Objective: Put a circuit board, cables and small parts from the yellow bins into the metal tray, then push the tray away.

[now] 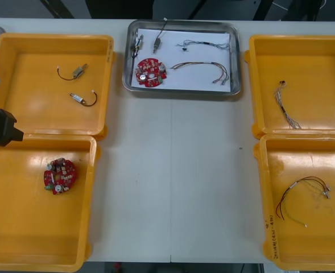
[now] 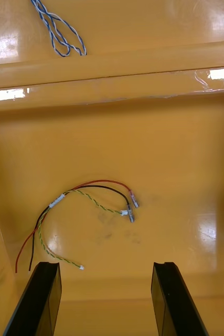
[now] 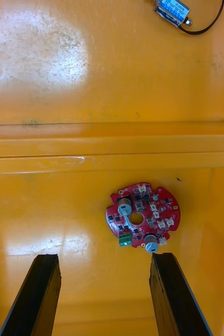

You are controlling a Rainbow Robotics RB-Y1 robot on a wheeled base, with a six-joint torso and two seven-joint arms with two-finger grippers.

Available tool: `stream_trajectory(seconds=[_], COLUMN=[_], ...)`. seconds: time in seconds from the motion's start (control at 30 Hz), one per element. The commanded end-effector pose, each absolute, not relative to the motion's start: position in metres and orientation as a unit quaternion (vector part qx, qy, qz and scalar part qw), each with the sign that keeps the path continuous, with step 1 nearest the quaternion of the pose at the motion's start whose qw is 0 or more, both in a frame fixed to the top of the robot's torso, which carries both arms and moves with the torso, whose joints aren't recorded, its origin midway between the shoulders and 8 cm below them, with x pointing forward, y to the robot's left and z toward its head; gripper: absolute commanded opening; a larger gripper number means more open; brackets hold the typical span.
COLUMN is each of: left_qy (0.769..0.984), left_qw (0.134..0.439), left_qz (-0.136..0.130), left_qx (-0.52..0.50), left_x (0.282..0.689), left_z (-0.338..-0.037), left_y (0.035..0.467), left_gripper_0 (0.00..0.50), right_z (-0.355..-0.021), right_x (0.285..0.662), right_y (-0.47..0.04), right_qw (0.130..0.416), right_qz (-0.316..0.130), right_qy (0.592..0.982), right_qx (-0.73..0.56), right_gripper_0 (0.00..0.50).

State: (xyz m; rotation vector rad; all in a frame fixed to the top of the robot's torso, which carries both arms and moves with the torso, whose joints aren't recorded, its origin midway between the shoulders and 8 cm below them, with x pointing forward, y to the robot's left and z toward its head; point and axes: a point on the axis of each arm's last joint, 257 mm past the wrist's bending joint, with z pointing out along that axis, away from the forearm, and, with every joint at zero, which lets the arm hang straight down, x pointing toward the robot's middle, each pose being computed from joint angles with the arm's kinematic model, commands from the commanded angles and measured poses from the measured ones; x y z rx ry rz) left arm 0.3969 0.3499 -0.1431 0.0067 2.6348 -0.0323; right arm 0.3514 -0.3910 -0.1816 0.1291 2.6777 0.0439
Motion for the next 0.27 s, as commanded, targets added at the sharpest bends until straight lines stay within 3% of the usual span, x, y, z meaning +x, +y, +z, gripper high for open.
stream_trajectory(seconds=[0.03,0.27], left_qy=[0.963,0.963], left_qw=[0.263,0.263], left_qz=[0.029,0.029], left_qx=[0.046,0.046], left_x=[0.3933,0.3933], left_z=[-0.1292,-0.1292], left_y=[0.3681,0.3681], left_gripper_0=[0.500,0.500], right_z=[-0.1692,-0.1692], right_x=[0.3470,0.3470], right_y=[-0.4030,-0.4030], right_qw=[0.236,0.236], right_qz=[-0.004,-0.004], right_qy=[0.970,0.970], right_qx=[0.056,0.056], right_gripper_0=[0.500,0.500])
